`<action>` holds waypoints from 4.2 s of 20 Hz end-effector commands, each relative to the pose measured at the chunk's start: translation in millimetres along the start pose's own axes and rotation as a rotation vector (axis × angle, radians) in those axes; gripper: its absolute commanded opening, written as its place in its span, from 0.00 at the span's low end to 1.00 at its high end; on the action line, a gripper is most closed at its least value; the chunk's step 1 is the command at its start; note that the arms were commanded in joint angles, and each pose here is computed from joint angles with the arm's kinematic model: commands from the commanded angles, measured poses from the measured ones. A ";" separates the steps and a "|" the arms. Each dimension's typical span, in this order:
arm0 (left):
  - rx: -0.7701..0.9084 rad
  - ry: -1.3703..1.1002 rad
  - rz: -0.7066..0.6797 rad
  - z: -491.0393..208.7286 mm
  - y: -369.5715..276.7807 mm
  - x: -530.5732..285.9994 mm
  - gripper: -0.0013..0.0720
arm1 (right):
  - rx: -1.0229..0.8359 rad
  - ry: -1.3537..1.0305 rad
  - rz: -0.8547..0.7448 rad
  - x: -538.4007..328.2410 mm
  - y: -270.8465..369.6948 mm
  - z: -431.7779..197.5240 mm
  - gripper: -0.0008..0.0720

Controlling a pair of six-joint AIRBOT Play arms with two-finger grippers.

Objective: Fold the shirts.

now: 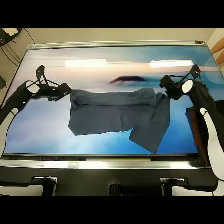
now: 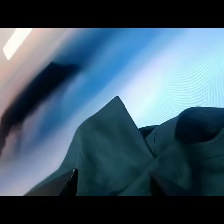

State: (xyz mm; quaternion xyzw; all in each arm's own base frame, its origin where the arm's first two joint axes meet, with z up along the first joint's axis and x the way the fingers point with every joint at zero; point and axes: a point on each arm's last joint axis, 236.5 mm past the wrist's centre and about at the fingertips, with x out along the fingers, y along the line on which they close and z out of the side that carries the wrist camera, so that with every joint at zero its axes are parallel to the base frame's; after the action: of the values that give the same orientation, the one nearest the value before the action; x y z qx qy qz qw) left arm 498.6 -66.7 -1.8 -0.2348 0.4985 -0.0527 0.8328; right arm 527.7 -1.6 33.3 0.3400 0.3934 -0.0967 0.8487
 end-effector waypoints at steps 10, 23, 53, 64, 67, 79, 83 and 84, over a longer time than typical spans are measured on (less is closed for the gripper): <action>-0.087 0.670 -0.001 -189.2 69.3 -28.2 0.69 | -0.143 0.525 -0.265 -108.1 -175.1 -56.0 0.75; -0.122 0.572 -0.026 -203.7 37.0 19.9 0.05 | 0.015 0.692 -0.068 -44.0 -163.0 -121.9 0.78; 0.526 -1.143 -0.297 -3.8 -211.4 -582.2 0.05 | -0.711 -1.298 0.234 -624.2 111.7 41.4 0.08; 0.422 -0.489 -0.008 33.4 -114.7 -342.2 0.05 | -0.585 -0.281 0.083 -335.8 37.1 44.5 0.07; 0.355 -0.188 0.063 21.3 -51.5 -194.2 0.05 | -0.381 0.212 0.138 -199.2 2.7 0.0 0.07; 0.102 0.024 0.054 43.2 33.7 22.3 0.05 | -0.129 0.150 0.163 46.6 18.9 -1.9 0.08; 0.183 0.181 0.047 20.6 47.8 -4.7 0.05 | -0.311 0.378 0.068 -4.5 -16.7 -38.5 0.08; 0.168 0.252 0.047 4.5 54.2 -5.9 0.05 | -0.309 0.487 0.024 -14.6 -30.2 -60.4 0.08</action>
State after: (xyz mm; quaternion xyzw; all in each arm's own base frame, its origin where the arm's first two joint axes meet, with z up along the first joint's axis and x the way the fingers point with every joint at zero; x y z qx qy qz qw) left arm 520.8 -19.2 -10.3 -0.1528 0.5441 -0.0792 0.8212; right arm 524.3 14.4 15.1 0.2673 0.4949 0.0484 0.8254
